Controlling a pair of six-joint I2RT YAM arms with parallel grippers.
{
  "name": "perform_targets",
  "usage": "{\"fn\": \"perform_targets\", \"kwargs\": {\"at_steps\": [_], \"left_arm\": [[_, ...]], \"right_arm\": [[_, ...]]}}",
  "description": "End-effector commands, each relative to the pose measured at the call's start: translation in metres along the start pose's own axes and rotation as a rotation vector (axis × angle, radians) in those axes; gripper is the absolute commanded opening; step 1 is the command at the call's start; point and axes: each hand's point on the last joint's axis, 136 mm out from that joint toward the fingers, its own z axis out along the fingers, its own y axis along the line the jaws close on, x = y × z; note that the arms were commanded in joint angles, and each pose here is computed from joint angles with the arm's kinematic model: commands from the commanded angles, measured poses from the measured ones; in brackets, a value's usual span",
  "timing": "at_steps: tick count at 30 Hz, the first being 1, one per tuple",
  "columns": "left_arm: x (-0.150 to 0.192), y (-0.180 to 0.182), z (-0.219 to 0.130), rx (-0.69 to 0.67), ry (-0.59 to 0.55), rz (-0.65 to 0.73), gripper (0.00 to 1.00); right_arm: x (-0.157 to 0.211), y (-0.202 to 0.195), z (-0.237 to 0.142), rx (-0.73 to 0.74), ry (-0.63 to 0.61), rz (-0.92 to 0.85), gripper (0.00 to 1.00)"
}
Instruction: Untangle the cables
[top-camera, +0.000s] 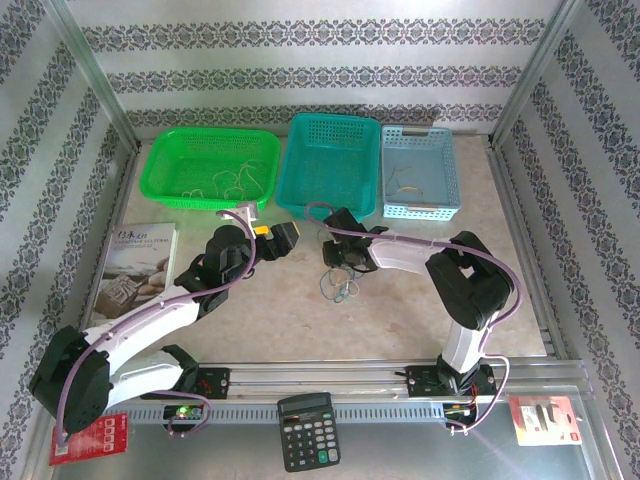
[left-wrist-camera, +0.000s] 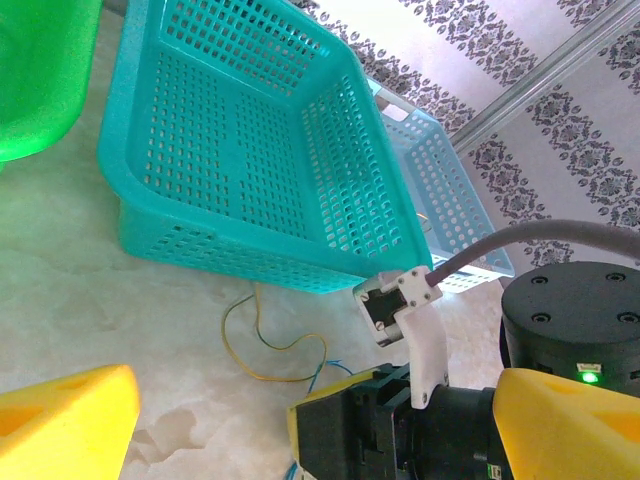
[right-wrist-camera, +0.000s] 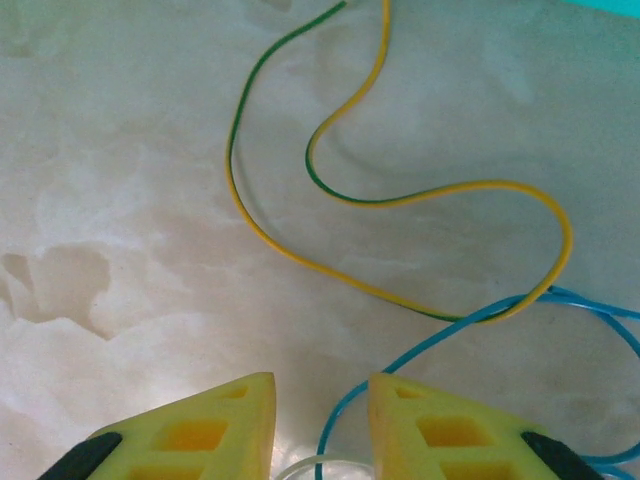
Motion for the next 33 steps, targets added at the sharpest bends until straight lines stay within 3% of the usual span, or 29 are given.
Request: {"fn": "perform_targets", "kwargs": {"at_steps": [1, 13, 20, 26, 33], "left_arm": [[-0.005, 0.000, 0.002, 0.014, -0.021, -0.015, 0.91], [-0.007, -0.005, 0.009, 0.028, -0.018, -0.015, 0.92], [-0.006, -0.005, 0.010, 0.030, -0.015, -0.019, 0.92], [-0.006, -0.003, 0.008, 0.029, -0.018, -0.028, 0.92], [-0.009, -0.002, 0.003, 0.018, -0.031, -0.027, 0.92]], "right_arm": [[0.012, -0.005, -0.006, 0.009, 0.003, 0.008, 0.30], [0.054, -0.022, -0.052, -0.008, -0.014, 0.053, 0.30], [0.017, -0.014, -0.080, -0.008, -0.110, 0.013, 0.32], [-0.014, -0.001, -0.060, 0.037, -0.098, -0.085, 0.39], [-0.015, 0.005, -0.016, 0.081, -0.015, -0.143, 0.38]]}}
